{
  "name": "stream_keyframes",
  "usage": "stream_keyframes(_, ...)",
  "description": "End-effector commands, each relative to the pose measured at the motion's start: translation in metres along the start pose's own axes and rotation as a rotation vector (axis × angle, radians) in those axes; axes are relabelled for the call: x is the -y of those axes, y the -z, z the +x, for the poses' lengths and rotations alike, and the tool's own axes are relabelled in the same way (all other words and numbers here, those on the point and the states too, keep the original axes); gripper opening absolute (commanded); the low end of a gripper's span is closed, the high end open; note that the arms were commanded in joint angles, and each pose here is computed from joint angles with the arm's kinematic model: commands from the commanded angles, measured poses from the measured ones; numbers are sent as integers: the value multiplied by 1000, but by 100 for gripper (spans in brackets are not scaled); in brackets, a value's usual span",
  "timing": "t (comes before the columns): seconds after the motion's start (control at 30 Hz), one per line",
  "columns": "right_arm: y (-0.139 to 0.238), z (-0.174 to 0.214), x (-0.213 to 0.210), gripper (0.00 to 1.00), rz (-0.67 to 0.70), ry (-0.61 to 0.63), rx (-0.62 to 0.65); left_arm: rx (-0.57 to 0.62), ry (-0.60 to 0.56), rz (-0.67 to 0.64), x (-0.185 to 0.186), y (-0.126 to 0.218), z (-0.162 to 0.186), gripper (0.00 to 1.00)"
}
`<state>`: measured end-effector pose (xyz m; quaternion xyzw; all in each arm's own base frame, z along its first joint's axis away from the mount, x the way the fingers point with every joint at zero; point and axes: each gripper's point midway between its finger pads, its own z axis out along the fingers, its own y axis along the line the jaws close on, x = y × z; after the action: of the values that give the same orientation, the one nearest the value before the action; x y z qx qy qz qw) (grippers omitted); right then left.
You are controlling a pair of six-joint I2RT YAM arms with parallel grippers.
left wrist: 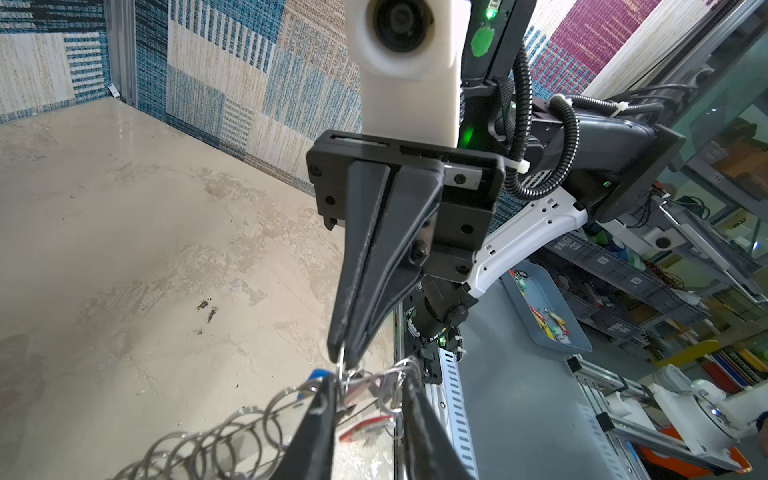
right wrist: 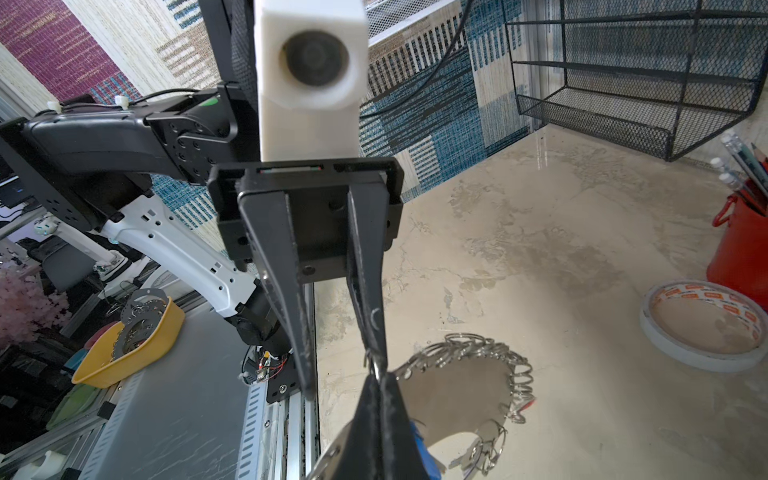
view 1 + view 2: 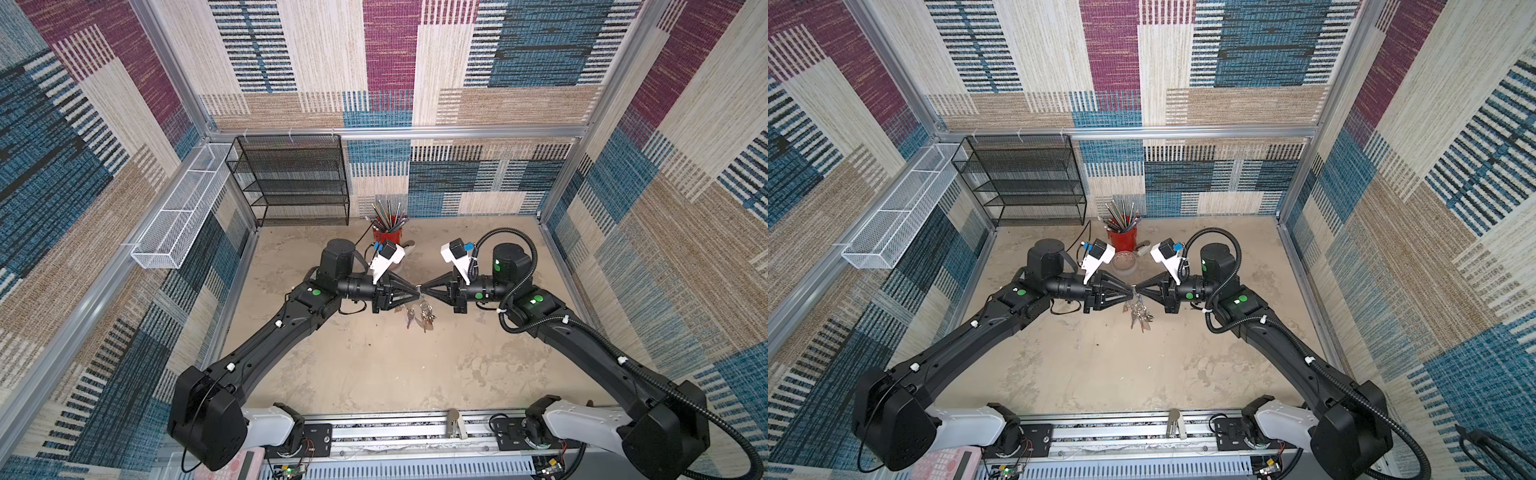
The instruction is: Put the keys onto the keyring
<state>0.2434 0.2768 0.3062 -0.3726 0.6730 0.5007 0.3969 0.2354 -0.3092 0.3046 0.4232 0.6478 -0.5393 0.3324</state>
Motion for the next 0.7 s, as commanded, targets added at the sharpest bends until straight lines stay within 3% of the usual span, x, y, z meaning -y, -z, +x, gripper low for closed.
stream_keyframes(0.0,-1,-6,0,0,11,34,16,-31,-13,42,8,1,4,31)
stream_keyframes(0.2,-3,-3,-3,0,-9,34,8,-46,-14,24,3,-1,4,30)
stream_keyframes(0.5,-8,3,-5,0,-28,33,-13,-56,-7,11,-4,-3,1,20)
stream_keyframes(0.67,-10,5,-5,0,-33,32,-22,-56,2,6,-8,-4,0,6)
